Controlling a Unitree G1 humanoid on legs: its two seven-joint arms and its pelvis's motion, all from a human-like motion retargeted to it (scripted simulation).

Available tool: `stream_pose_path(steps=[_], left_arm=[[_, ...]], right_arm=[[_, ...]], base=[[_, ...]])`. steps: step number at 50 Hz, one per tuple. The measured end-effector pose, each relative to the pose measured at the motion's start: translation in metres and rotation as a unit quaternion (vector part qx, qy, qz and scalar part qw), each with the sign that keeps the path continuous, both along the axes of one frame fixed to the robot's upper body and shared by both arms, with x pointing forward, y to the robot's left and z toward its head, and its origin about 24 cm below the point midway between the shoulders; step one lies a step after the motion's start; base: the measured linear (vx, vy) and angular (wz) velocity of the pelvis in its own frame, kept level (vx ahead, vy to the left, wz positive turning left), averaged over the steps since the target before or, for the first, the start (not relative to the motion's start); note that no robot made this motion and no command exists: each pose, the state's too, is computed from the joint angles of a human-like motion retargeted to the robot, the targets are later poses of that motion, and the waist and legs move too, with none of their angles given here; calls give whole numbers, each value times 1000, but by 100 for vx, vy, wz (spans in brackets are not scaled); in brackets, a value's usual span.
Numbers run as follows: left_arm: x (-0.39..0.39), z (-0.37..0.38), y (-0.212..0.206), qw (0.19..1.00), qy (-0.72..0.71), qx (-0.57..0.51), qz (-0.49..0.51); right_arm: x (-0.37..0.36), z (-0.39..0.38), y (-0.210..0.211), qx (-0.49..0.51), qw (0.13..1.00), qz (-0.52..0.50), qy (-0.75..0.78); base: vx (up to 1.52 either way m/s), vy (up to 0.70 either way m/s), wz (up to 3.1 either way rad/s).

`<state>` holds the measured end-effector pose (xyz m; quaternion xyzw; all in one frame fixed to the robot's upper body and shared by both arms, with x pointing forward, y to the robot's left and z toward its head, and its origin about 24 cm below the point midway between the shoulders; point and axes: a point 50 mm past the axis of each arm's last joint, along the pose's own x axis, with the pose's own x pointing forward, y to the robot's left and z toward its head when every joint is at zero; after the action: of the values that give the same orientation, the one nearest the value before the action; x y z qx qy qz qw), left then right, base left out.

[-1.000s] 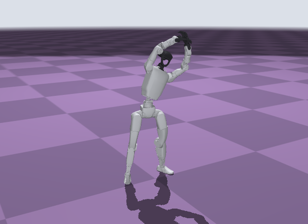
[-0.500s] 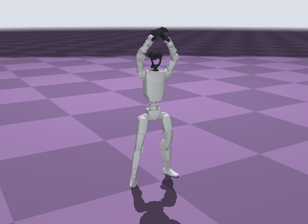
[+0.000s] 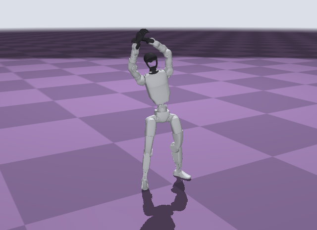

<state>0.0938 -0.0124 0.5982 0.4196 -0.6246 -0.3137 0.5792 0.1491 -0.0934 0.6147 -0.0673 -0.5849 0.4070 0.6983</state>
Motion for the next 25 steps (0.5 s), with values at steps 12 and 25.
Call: stream_pose_path(steps=[12,25], left_arm=[[-1,-10,-21,999,24,44,-7],[-1,-19,-36,996,43,77,-25]], right_arm=[[5,-4,-24,23,1000,14,3],[0,-4,-37,41,999,-12,-30]], base=[[1,-1,1],[0,0,0]])
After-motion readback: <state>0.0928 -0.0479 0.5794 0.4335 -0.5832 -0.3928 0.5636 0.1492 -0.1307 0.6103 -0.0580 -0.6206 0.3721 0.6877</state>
